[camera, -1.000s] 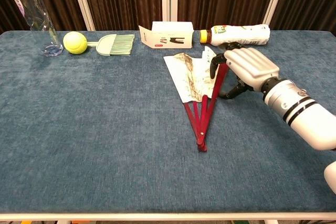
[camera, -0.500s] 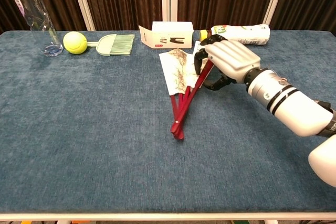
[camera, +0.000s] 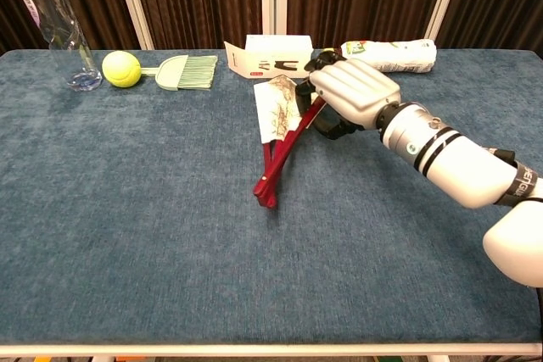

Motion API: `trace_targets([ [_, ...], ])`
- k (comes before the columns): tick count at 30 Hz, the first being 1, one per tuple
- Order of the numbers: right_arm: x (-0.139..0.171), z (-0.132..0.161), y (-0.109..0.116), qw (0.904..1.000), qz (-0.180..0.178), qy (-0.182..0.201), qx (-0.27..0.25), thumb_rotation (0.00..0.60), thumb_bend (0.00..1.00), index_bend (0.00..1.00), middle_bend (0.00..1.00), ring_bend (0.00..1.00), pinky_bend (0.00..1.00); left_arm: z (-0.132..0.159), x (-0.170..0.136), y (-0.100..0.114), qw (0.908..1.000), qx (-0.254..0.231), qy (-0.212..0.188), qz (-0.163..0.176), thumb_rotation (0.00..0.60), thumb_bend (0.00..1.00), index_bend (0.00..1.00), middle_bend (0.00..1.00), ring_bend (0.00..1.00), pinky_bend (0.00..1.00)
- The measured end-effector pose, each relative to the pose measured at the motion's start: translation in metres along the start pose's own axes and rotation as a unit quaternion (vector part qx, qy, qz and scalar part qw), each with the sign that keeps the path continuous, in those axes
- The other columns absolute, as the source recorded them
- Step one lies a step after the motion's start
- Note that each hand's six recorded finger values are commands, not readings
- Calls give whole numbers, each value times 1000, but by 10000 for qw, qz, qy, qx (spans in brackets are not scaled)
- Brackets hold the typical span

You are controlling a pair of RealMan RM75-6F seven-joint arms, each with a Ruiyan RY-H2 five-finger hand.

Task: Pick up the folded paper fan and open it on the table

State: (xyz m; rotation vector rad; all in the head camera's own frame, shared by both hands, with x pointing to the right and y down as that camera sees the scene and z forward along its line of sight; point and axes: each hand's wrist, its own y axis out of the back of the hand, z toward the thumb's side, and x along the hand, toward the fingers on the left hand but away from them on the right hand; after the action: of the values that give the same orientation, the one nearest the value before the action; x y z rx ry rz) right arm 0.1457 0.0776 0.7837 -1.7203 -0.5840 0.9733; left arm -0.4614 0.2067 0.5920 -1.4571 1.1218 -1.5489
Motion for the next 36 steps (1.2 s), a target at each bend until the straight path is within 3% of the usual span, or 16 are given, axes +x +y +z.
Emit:
trace_targets([
  [4, -4, -5, 13, 9997, -157, 164, 45, 600, 820, 763, 528, 242, 0, 11, 10, 3, 9997, -32, -222, 80, 600, 0, 119, 21, 0, 68],
  [8, -6, -13, 37, 9979, -451, 462, 21, 600, 822, 797, 552, 269, 0, 28, 22, 10, 9983, -160, -533, 148, 600, 0, 124, 22, 0, 68],
  [13, -5, -26, 77, 9919, -884, 911, 53, 600, 819, 803, 557, 278, 0, 57, 38, 14, 9922, -767, -982, 27, 600, 0, 143, 22, 0, 75],
  [16, -3, -30, 95, 9885, -1037, 1096, -64, 600, 819, 802, 557, 278, 0, 85, 54, 13, 9826, -1240, -1372, -161, 600, 0, 148, 39, 1, 131],
  [19, 0, -30, 112, 9852, -1152, 1245, -237, 600, 819, 799, 557, 278, 0, 117, 73, 10, 9680, -1823, -1693, -329, 600, 0, 164, 104, 28, 215],
  [22, 3, -25, 126, 9817, -1260, 1359, -445, 600, 819, 790, 557, 278, 0, 144, 88, 1, 9492, -2483, -1828, -631, 600, 0, 166, 120, 34, 229],
  [25, 6, -18, 140, 9787, -1347, 1420, -626, 600, 818, 784, 557, 278, 0, 171, 100, -12, 9234, -3177, -1879, -1056, 600, 0, 175, 140, 35, 232],
  [29, 7, -10, 161, 9769, -1455, 1401, -693, 600, 816, 770, 556, 278, 0, 220, 110, -29, 8809, -3970, -2020, -1602, 600, 0, 196, 171, 58, 239],
  [32, 5, -1, 176, 9775, -1525, 1305, -641, 600, 815, 763, 556, 278, 0, 249, 111, -39, 8667, -4156, -2132, -1752, 600, 0, 212, 182, 59, 239],
  [36, -1, 5, 192, 9807, -1574, 1092, -395, 600, 812, 737, 555, 278, 0, 278, 113, -51, 8572, -4272, -2144, -1917, 600, 0, 218, 189, 59, 242],
])
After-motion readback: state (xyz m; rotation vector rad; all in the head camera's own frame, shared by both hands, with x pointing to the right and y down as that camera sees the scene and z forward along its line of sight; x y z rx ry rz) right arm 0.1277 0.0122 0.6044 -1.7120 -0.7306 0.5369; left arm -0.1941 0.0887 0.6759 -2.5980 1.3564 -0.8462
